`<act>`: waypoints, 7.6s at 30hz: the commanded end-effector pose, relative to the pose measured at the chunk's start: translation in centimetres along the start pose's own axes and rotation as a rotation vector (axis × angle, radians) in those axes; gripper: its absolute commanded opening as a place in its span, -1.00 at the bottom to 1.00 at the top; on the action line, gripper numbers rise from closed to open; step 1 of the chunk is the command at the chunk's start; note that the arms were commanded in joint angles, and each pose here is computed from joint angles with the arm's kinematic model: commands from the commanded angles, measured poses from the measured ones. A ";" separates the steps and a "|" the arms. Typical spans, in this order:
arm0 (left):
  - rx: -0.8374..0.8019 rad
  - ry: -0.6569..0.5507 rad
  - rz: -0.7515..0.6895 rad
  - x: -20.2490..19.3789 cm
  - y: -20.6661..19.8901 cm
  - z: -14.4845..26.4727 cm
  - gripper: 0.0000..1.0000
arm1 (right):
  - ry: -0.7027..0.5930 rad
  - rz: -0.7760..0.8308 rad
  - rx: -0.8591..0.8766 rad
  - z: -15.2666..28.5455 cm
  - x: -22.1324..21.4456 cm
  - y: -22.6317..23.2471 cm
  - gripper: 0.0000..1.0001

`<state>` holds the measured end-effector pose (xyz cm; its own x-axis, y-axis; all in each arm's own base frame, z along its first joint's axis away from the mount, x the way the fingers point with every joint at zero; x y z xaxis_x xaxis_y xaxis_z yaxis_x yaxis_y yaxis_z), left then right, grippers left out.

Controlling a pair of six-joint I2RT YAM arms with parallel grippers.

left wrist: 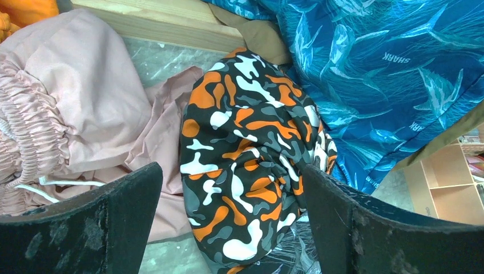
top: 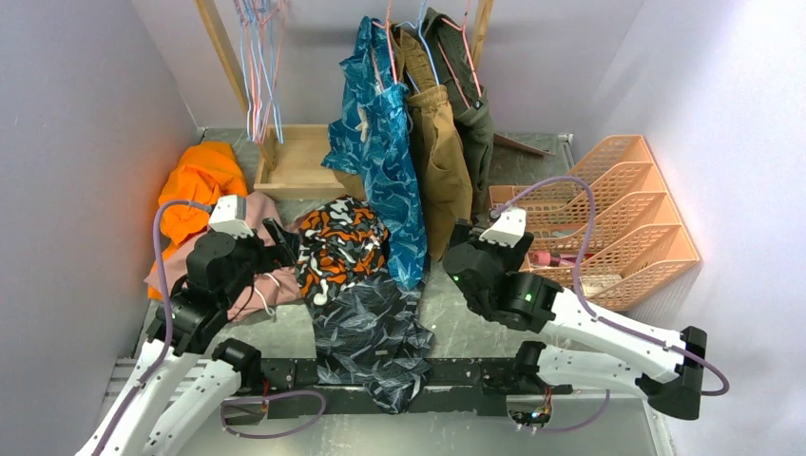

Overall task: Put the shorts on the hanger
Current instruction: Adjust the shorts at the center of the board.

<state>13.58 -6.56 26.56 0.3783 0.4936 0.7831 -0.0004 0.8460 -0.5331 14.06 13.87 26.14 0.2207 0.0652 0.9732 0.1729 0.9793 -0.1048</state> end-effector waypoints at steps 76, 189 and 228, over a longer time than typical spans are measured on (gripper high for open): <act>0.050 -0.070 0.020 0.7 0.4 0.8 0.85 | -0.099 0.084 0.793 9.3 6.3 4.5 -1.00; -0.435 0.090 -0.100 -0.2 -2.5 3.1 0.84 | 0.323 0.390 0.992 6.7 -0.7 9.7 0.82; -0.469 -0.028 -0.079 -0.1 -1.9 4.6 0.85 | -0.422 -0.250 0.817 10.3 24.6 -0.2 -1.00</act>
<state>9.34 -7.19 28.83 0.3439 0.4422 0.8284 0.4216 0.7156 -0.5570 9.23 17.49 50.97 -0.0799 -0.1784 0.9807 -0.6296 0.7718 0.0891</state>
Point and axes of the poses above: each gripper's point midway between its finger pads, its own z axis back along the fingers, its own y axis along the line the jaws close on, x = y × z, the point moved 10 cm from there along z, back along the fingers, and after that the axes turned 10 degrees about z, right-handed, at the moved point
